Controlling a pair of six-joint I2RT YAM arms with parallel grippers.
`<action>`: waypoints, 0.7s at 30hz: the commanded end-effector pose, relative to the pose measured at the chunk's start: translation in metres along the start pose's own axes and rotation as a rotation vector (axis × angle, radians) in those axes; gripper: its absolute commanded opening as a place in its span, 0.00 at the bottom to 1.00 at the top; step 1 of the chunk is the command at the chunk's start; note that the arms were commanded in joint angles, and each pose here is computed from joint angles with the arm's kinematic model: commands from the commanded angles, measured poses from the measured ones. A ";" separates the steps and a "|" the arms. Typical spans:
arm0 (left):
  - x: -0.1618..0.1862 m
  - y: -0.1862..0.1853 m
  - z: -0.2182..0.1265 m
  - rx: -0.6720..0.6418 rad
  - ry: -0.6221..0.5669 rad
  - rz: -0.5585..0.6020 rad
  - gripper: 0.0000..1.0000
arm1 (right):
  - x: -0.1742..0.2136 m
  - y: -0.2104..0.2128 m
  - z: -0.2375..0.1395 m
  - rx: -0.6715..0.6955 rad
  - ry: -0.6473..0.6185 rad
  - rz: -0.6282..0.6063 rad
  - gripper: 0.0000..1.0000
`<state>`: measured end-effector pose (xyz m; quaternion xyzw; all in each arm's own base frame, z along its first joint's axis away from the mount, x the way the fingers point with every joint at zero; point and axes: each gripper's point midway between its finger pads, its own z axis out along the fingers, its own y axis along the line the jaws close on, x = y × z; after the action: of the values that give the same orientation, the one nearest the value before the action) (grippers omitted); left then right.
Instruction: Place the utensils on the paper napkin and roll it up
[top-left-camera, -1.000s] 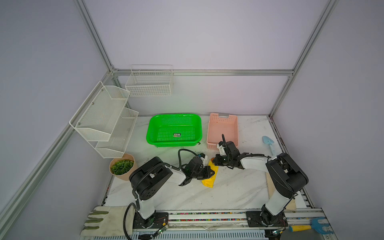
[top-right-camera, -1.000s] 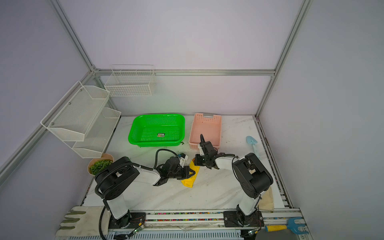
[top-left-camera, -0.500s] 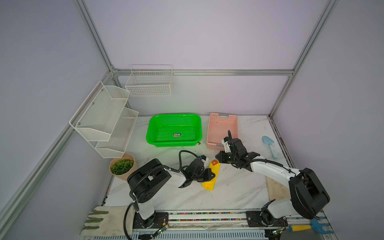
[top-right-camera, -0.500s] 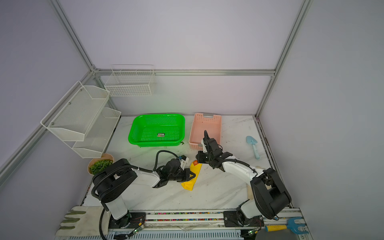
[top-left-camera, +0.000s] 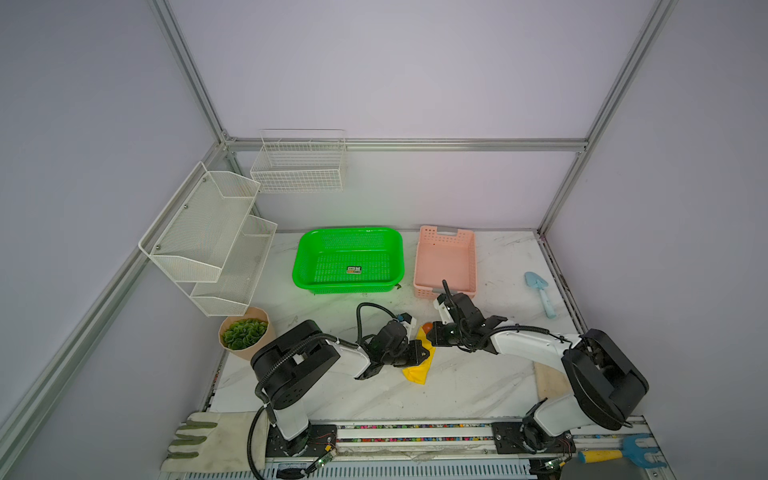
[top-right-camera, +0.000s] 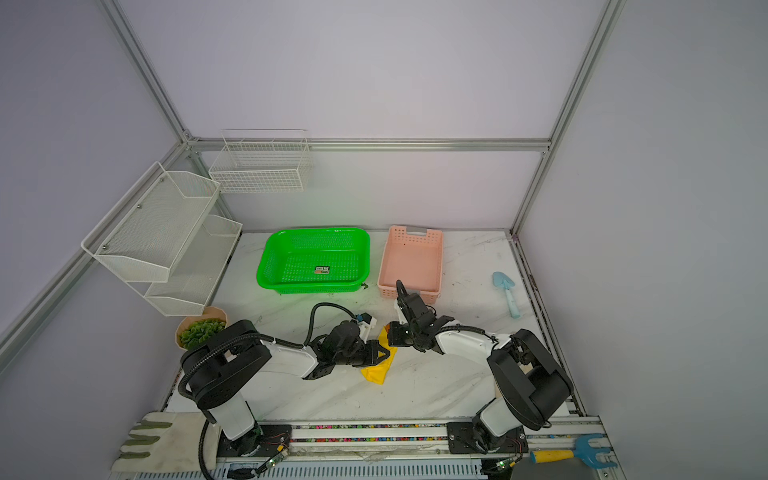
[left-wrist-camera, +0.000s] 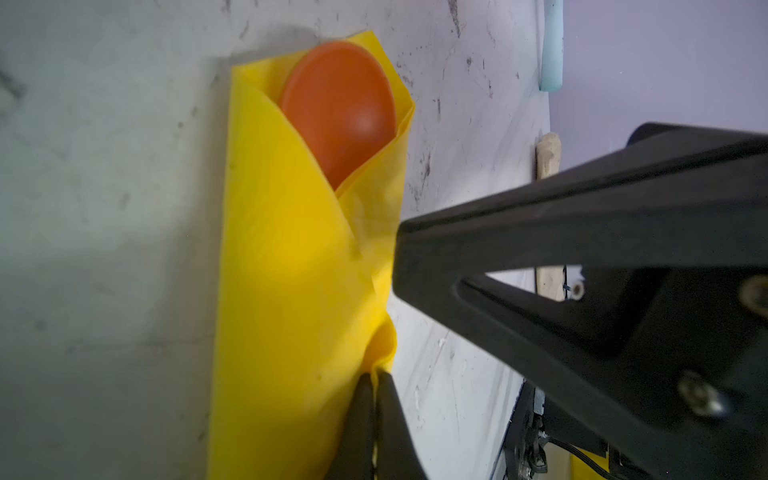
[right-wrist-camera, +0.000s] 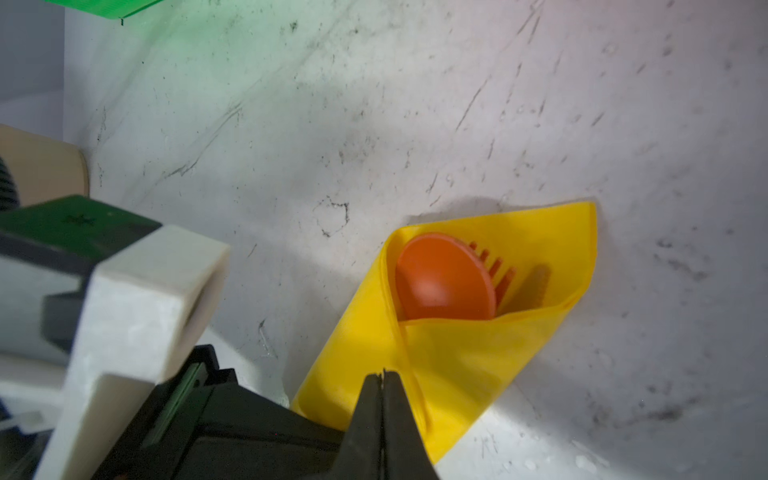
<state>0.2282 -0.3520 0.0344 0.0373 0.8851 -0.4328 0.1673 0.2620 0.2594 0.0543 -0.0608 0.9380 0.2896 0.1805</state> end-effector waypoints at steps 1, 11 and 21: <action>0.010 0.008 -0.006 -0.025 0.012 0.006 0.00 | -0.006 -0.001 0.008 0.005 -0.018 -0.001 0.07; 0.011 0.007 -0.006 -0.024 0.010 0.008 0.00 | -0.007 -0.010 0.020 0.036 -0.012 -0.001 0.05; 0.010 0.007 -0.006 -0.028 0.007 0.008 0.00 | -0.025 -0.017 0.010 0.062 -0.063 0.011 0.05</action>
<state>0.2283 -0.3522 0.0346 0.0367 0.8856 -0.4302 0.1713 0.2799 0.2568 0.0390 -0.0467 0.9417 0.2733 0.1907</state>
